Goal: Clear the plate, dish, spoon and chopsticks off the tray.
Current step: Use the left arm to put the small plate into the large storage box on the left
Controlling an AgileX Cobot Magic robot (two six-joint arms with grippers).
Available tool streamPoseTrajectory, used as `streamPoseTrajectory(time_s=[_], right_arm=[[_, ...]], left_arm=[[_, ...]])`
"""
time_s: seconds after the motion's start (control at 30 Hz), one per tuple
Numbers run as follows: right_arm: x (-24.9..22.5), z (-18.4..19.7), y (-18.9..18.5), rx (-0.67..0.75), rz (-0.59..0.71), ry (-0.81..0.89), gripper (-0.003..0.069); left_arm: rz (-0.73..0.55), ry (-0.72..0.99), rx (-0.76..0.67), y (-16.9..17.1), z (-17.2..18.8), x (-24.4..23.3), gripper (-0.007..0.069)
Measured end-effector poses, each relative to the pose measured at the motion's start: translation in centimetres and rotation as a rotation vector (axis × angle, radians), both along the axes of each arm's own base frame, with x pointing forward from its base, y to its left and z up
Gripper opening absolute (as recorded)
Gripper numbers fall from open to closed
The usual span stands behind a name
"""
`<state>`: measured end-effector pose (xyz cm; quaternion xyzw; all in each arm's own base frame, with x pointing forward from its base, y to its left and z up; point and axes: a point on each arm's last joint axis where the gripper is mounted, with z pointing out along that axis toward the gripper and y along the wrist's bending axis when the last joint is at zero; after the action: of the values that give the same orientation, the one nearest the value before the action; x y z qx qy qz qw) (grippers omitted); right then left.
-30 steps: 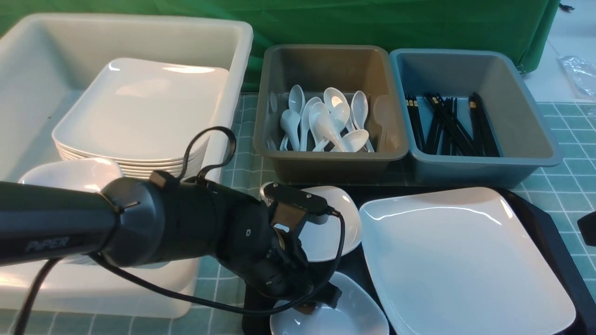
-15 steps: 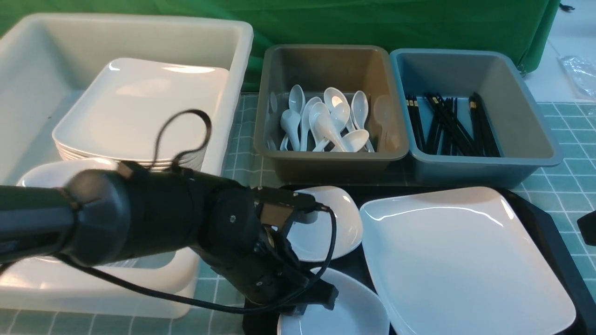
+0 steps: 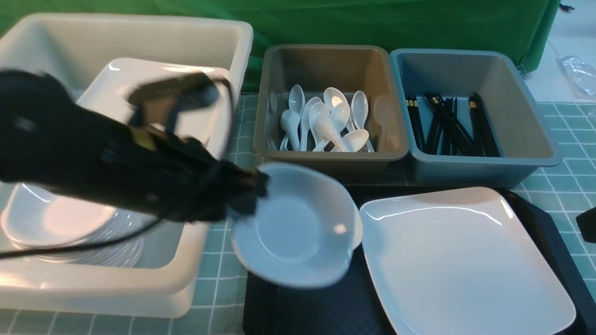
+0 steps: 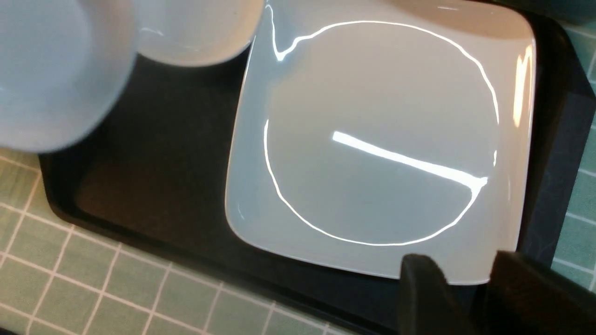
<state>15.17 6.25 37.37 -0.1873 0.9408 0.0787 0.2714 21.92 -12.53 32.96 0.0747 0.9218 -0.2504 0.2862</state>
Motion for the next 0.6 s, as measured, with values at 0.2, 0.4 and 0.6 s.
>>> streamPoseTrajectory(time_s=[0.2,0.4,0.6], right_arm=[[0.1,0.1,0.0,0.005,-0.001,-0.014,0.0237],[0.2,0.1,0.1,0.009,-0.002,-0.022,0.0237],[0.2,0.2,0.1,0.010,0.000,-0.029,0.0237]], left_arm=[[0.274,-0.155,0.072,8.6,5.2,-2.5,0.0022],[0.554,-0.083,0.241,16.2,5.1,-4.9,0.0022],[0.591,-0.063,0.181,18.8,3.4,-3.6,0.0022]])
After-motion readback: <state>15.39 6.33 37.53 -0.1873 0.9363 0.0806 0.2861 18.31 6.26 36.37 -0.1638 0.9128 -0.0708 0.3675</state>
